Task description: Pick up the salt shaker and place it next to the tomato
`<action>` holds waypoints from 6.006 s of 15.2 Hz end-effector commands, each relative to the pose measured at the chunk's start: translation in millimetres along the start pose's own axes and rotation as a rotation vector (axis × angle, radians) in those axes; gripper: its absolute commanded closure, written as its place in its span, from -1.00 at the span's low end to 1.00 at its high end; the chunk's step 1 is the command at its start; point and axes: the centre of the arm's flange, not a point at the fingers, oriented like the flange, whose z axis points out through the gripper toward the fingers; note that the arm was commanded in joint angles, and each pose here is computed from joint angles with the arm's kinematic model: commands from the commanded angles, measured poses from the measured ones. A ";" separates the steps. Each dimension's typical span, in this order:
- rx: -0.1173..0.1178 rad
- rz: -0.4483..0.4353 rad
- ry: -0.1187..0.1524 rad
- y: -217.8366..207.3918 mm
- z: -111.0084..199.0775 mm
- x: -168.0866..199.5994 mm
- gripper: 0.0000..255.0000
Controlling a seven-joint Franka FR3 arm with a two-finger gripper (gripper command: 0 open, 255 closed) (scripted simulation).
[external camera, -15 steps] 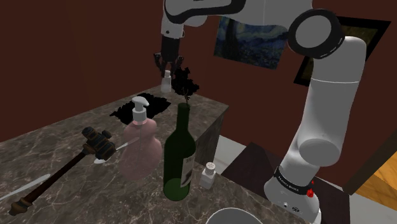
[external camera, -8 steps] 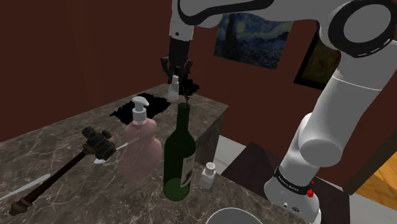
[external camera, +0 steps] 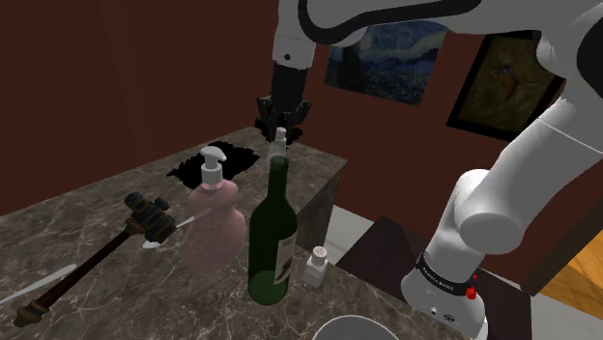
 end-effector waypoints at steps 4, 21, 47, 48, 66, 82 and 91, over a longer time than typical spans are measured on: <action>-0.001 0.001 0.000 -1.0 2.6 -70.3 1.00; -0.001 0.001 0.000 -12.8 0.2 -294.3 1.00; -0.001 0.001 0.000 -25.5 23.5 -573.9 1.00; -0.001 0.001 0.000 -25.1 28.7 -574.0 1.00; -0.001 0.001 0.000 -17.8 123.5 -575.1 1.00; -0.001 0.001 0.000 -14.4 167.0 -575.7 1.00; -0.001 0.001 0.000 -14.4 127.4 -575.7 -1.00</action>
